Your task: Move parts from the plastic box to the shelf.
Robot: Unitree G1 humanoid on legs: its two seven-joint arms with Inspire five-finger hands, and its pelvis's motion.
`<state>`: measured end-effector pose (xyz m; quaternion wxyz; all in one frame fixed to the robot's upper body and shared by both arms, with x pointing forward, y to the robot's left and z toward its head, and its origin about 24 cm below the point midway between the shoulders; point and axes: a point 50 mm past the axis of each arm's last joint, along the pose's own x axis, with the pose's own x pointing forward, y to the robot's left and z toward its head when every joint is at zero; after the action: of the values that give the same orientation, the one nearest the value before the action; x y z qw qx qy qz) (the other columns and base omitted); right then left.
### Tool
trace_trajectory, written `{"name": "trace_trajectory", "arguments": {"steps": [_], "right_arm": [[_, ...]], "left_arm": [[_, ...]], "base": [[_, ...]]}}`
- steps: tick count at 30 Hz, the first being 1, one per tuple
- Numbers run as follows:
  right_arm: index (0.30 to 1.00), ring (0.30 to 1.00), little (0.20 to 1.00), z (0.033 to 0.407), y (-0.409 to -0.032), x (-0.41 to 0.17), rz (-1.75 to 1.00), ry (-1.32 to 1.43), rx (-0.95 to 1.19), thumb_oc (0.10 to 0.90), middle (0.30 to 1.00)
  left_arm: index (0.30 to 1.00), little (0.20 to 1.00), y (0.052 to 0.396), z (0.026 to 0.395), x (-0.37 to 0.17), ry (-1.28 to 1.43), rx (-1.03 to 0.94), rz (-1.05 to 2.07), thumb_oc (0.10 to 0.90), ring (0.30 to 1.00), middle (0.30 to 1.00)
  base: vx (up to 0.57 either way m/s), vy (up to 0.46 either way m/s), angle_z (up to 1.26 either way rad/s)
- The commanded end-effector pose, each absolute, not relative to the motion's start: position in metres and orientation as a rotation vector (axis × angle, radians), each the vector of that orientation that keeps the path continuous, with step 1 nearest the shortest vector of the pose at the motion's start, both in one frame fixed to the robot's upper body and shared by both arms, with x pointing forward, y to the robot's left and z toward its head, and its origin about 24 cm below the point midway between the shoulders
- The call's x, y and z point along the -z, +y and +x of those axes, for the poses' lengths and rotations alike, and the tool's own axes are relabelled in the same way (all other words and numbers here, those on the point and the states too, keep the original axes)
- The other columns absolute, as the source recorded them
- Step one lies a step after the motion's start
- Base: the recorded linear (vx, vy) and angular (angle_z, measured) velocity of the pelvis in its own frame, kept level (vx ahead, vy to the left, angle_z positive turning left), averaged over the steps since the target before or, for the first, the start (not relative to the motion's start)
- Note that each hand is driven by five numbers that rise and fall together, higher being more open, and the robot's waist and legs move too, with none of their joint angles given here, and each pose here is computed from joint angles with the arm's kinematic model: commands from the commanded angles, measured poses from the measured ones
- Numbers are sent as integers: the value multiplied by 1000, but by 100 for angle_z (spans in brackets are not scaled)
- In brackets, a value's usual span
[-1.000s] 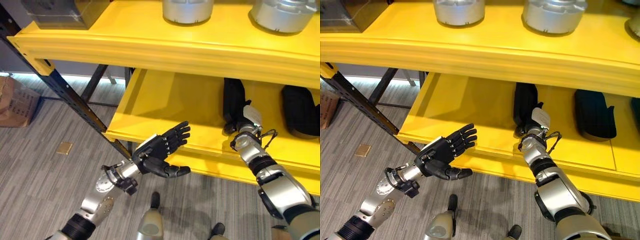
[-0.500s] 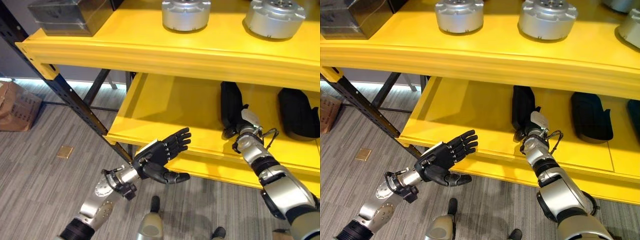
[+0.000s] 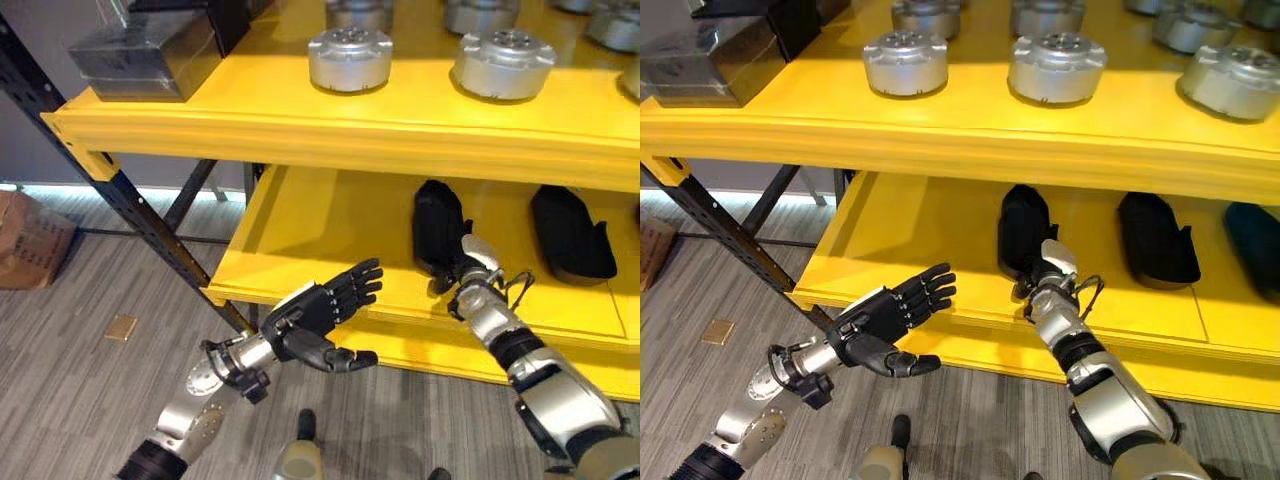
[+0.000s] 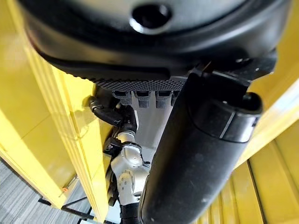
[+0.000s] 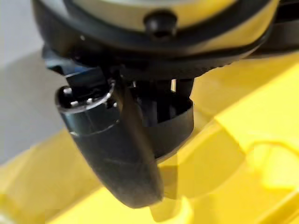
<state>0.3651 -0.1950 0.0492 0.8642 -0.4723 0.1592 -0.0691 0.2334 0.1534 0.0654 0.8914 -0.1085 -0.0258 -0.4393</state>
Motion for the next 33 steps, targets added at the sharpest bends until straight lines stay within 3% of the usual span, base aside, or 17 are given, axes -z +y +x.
{"name": "trace_trajectory", "arguments": {"steps": [1,5,16,29,33], "right_arm": [[1000,1000,1000,375,-200,-78,-1110,195,239,900,1000],[1000,1000,1000,373,-195,-92,-1300,49,257,900,1000],[1000,1000,1000,364,-196,-103,-1428,-131,316,900,1000],[1000,1000,1000,367,-181,-128,-1377,-343,337,900,1000],[1000,1000,1000,353,-159,-160,-1101,-615,357,900,1000]], "left_arm": [[1000,1000,141,236,-109,-325,1025,-267,900,1000,1000],[1000,1000,141,233,-107,-325,1006,-272,900,1000,1000],[1000,1000,146,229,-108,-343,1003,-292,900,1000,1000],[1000,1000,142,227,-107,-324,1010,-298,900,1000,1000],[1000,1000,140,226,-111,-359,1003,-296,900,1000,1000]], "base": [[22,25,-5],[23,23,-4],[1,2,-1],[11,8,0],[-47,40,-5]]}}
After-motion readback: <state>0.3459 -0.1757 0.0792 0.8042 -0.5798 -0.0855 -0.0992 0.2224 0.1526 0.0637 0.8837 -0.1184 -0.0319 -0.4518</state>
